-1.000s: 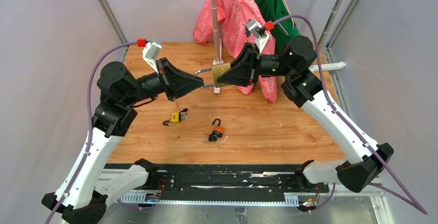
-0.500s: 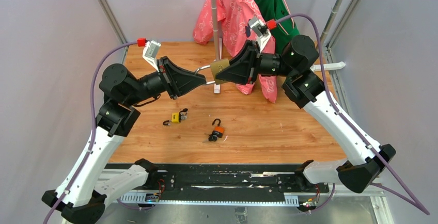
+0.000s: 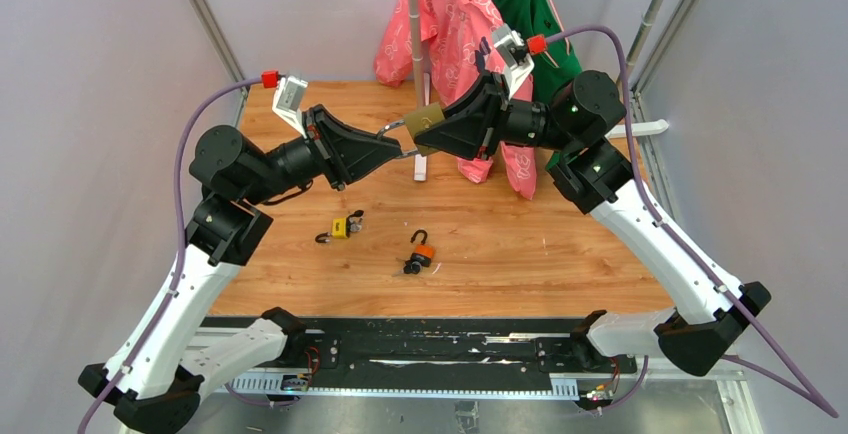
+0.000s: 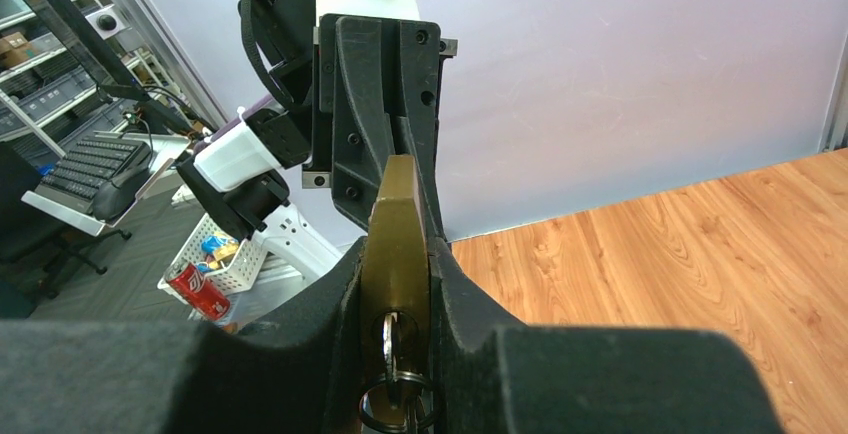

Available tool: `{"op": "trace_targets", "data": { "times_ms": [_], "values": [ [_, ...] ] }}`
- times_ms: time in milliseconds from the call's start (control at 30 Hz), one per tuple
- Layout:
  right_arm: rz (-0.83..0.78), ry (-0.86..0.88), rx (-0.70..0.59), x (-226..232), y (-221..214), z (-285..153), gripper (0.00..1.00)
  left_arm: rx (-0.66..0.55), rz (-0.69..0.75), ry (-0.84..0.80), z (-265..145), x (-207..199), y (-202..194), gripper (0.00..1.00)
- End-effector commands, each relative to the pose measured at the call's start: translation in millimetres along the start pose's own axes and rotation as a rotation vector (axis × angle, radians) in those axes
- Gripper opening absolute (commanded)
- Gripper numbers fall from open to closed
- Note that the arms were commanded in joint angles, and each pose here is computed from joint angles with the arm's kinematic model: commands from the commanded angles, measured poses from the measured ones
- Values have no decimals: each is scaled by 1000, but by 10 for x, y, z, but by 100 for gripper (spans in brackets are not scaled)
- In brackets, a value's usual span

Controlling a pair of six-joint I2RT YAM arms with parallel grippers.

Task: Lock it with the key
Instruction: Lock the lock.

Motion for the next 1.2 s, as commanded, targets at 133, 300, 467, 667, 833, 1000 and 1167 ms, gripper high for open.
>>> {"op": "trace_targets", "data": {
  "times_ms": [133, 300, 467, 667, 833, 1000, 1167],
  "values": [
    [214, 186, 294, 175, -930, 365, 0, 29, -40, -103, 364, -24, -74, 0],
    [247, 196, 333, 155, -1058, 362, 0, 31, -24, -117, 379, -54, -26, 0],
    [279, 214, 362, 160, -1154, 345, 0, 93, 10, -77, 384, 7, -47, 0],
    [299, 221, 379, 173, -1214, 306, 0, 171, 31, -87, 396, 51, -71, 0],
    [315, 233, 371, 178, -1248, 332, 0, 152, -23, -120, 437, 49, -123, 0],
    [338, 255, 368, 209, -1307, 376, 0, 141, -48, -144, 497, 55, -133, 0],
    [319, 246, 343, 211, -1227, 360, 0, 145, -40, -122, 468, 74, -151, 0]
  ]
}}
Point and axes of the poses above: each gripper's point midway between its finger pads, its own z axis out along the fingers, its own x axis along the line the jaws close on, y = z × x, the point moved 3 cm from there along -z, back along the fingers, and after that the axes turned 6 degrees about z, right-handed, at the moved point
